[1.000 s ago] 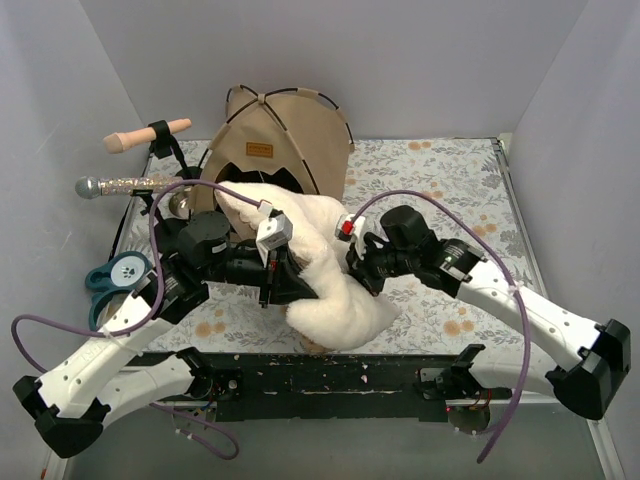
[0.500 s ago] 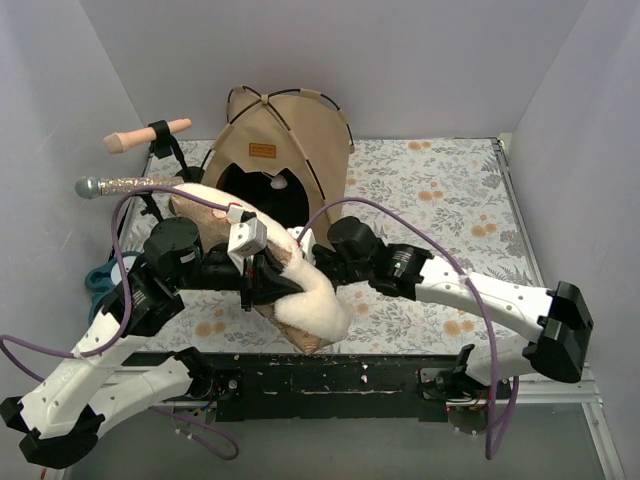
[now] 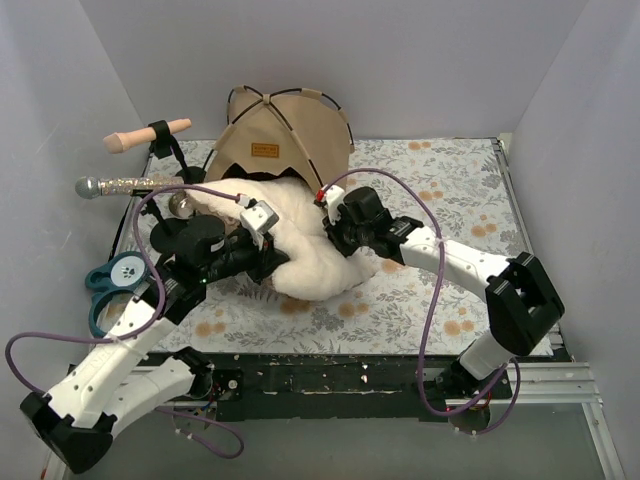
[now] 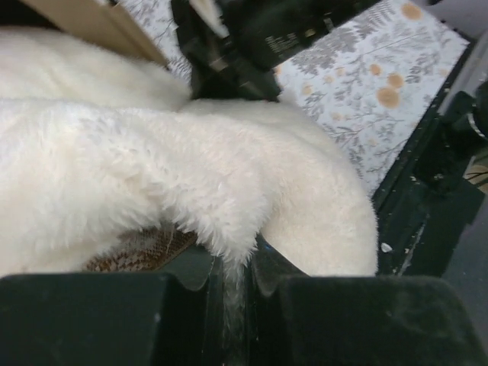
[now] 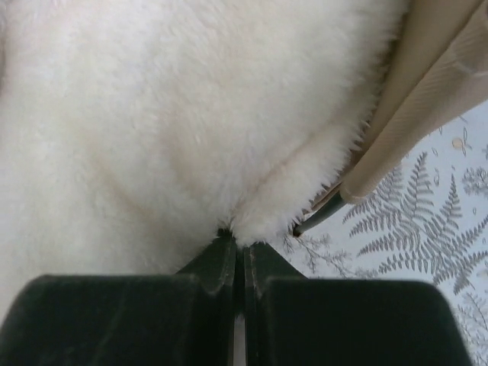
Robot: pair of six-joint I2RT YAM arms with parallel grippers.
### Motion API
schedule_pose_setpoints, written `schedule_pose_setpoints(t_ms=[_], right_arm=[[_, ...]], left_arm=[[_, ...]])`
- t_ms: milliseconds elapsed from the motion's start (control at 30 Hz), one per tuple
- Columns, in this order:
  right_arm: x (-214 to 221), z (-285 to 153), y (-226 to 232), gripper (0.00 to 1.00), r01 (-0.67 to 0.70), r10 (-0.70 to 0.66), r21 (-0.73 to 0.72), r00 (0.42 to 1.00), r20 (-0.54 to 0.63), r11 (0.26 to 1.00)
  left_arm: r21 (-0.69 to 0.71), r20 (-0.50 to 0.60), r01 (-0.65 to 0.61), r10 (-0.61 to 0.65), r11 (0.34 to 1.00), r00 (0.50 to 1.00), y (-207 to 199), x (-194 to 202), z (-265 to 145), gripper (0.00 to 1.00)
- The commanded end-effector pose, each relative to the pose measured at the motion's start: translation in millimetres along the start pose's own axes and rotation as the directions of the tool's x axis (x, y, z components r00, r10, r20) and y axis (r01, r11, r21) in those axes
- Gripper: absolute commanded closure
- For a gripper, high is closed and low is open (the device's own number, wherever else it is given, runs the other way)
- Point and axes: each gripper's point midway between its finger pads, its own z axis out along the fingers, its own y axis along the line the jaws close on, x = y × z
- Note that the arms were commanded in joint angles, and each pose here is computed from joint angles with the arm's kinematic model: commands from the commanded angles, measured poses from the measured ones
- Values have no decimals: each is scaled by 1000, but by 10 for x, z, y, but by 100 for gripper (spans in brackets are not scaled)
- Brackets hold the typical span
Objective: Set up the pet tent
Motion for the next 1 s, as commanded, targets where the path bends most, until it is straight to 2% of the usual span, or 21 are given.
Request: schedule_pose_setpoints(t_ms=[0, 133, 267, 367, 433, 500, 567, 600, 700, 767, 833, 900, 933, 967], right_arm=[[-107, -323, 14, 99, -16, 14, 21, 997, 71, 1000], [72, -498, -4, 99, -25, 20, 49, 995, 94, 998], [83, -534, -82, 99, -60, 49, 99, 993, 107, 993], [49, -516, -34, 99, -79, 69, 71, 989, 134, 994], [40, -489, -27, 99, -89, 80, 65, 988, 133, 994], [43, -453, -40, 99, -107, 98, 71, 987, 130, 992], [73, -423, -66, 99, -123, 112, 85, 986, 120, 989], [98, -408, -74, 99, -131, 121, 88, 986, 112, 988], [190, -382, -112, 99, -143, 135, 107, 988, 82, 984], [261, -392, -165, 99, -153, 146, 126, 987, 67, 980], [325, -419, -295, 99, -187, 179, 172, 982, 61, 967], [369, -438, -396, 99, -214, 207, 195, 977, 58, 957], [391, -441, -438, 99, -226, 219, 208, 974, 58, 952], [396, -442, -460, 99, -234, 226, 212, 972, 61, 949]], left_arm=[[-158, -53, -7, -2, 987, 999, 462, 141, 59, 100], [-202, -137, 64, -93, 977, 986, 877, 389, 120, 100], [-197, -195, 69, -108, 978, 975, 1225, 490, 231, 100], [-82, -199, -2, -14, 997, 980, 1218, 393, 398, 100], [7, -191, -116, 115, 993, 975, 1094, 275, 529, 100], [103, -173, -328, 341, 939, 924, 850, 193, 674, 100], [200, -86, -469, 492, 861, 866, 570, 80, 734, 100], [241, -36, -520, 543, 819, 839, 430, 2, 749, 100], [364, 39, -563, 592, 742, 805, 99, -81, 777, 100], [379, 28, -541, 575, 750, 817, 86, -50, 850, 100], [308, -67, -467, 508, 829, 859, 315, 49, 914, 100], [190, -139, -252, 280, 949, 950, 668, 164, 858, 97], [142, -151, -117, 138, 983, 979, 826, 204, 793, 97], [67, -166, 24, -12, 998, 986, 1047, 286, 710, 97]])
